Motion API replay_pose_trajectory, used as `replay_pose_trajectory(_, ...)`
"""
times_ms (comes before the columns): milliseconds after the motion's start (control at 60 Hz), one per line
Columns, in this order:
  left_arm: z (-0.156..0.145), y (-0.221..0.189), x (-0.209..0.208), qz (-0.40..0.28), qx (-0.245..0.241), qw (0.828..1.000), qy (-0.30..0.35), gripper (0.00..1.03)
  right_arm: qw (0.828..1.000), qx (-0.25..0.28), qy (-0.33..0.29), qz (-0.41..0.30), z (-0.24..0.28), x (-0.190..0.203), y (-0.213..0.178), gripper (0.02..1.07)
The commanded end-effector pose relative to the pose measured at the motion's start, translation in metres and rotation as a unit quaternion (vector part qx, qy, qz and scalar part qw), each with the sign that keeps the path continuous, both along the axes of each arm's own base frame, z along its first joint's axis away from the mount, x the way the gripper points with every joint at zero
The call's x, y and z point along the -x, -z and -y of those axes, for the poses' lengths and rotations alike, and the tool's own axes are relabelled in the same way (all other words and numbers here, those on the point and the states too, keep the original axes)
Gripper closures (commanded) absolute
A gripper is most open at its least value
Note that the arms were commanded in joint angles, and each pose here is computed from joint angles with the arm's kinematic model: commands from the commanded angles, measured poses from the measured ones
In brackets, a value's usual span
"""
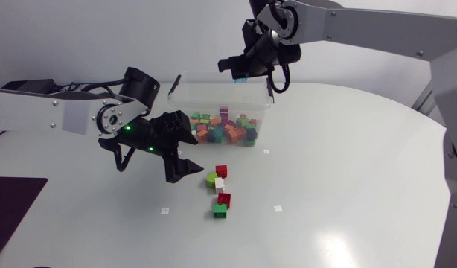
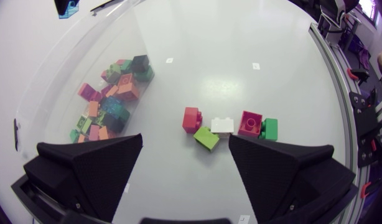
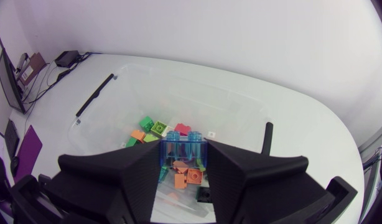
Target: Place the duplo bricks in the container
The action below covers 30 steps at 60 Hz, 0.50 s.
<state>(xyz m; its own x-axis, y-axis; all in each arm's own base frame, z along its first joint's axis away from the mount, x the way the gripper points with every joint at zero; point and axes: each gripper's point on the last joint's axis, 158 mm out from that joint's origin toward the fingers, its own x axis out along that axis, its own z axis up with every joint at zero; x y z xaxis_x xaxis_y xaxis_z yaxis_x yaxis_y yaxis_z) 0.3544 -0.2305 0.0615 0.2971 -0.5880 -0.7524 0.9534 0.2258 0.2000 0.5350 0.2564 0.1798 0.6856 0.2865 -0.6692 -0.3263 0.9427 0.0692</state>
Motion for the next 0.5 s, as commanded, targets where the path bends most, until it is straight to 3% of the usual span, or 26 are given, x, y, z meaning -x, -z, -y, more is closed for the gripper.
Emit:
replay_pose_trajectory(0, 0.003, 0.022, 0.01, -0.018, -0.016, 0.999, 0.027, 0.07, 1.0, 0.003, 0.015, -0.008, -0.003, -0.008, 0.007, 0.25)
replay_pose_trajectory(67, 0.004, 0.026, 0.009, -0.021, -0.019, 0.999, 0.032, 0.07, 1.0, 0.008, 0.017, -0.011, -0.004, -0.009, 0.009, 0.07)
replay_pose_trajectory(483, 0.016, 0.05, 0.008, -0.015, -0.04, 0.996, 0.083, 0.07, 0.999, 0.03, 0.015, -0.022, -0.005, 0.011, 0.004, 0.07)
